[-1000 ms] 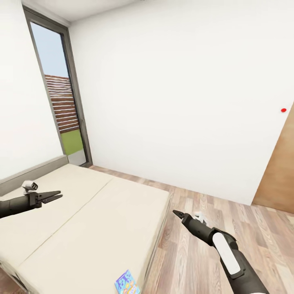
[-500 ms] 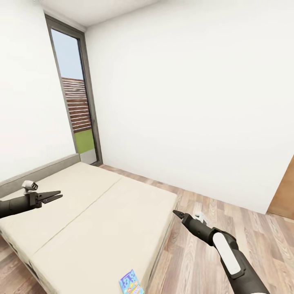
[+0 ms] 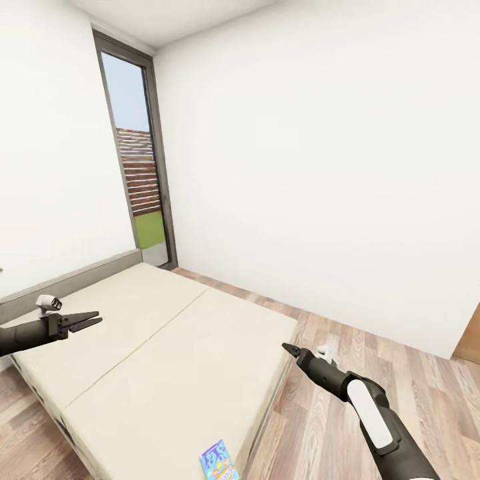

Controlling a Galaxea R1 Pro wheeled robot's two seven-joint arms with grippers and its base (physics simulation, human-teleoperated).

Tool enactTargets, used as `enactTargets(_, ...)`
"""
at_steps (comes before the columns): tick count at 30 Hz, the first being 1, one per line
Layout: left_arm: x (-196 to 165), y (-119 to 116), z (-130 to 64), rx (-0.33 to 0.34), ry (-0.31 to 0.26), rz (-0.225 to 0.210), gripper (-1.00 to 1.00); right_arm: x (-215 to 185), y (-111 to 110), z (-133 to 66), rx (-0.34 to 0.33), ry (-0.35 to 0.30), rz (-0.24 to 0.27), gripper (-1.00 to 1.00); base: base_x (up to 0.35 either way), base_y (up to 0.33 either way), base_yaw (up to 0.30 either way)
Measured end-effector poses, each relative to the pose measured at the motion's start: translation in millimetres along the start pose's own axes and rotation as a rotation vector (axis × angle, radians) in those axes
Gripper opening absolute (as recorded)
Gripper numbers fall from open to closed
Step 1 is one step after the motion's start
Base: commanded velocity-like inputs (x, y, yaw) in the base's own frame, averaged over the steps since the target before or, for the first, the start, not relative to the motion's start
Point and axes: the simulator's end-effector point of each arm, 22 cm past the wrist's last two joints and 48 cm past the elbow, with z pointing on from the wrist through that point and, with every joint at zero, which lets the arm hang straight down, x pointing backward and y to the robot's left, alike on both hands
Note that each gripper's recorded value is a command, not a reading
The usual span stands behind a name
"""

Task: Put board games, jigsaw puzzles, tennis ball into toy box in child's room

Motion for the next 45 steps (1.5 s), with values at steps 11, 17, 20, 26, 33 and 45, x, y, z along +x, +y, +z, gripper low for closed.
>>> enactTargets(11, -0.2, -0.4, 0.0, 0.001, -0.001, 0.001, 1.00, -0.5, 1.0, -0.2, -0.002, -0.001, -0.001, 1.00, 0.032, -0.113, 0.026)
enactTargets(17, -0.6, -0.8, -0.2, 0.001, -0.002, 0.002, 1.00, 0.1, 1.7, 0.1, -0.003, 0.000, -0.002, 1.00, 0.008, -0.020, 0.166)
enactTargets(20, -0.7, -1.2, -0.4, 0.001, -0.002, 0.002, 1.00, 0.0, 2.5, 0.1, -0.004, -0.001, -0.002, 1.00, 0.002, -0.145, 0.244)
enactTargets(26, -1.0, -1.7, -0.4, 0.002, -0.002, 0.003, 1.00, 0.0, 2.8, -0.1, -0.004, -0.001, -0.002, 1.00, 0.000, -0.109, 0.091)
enactTargets(33, -0.8, -2.0, 0.6, 0.004, -0.002, 0.003, 1.00, -0.6, 2.4, -0.5, -0.004, -0.001, -0.003, 1.00, 0.000, -0.053, 0.029)
enactTargets(45, -0.4, -1.8, 0.8, 0.004, -0.002, 0.002, 1.00, -0.7, 2.7, -0.4, -0.004, -0.002, -0.003, 1.00, 0.000, -0.278, 0.174)
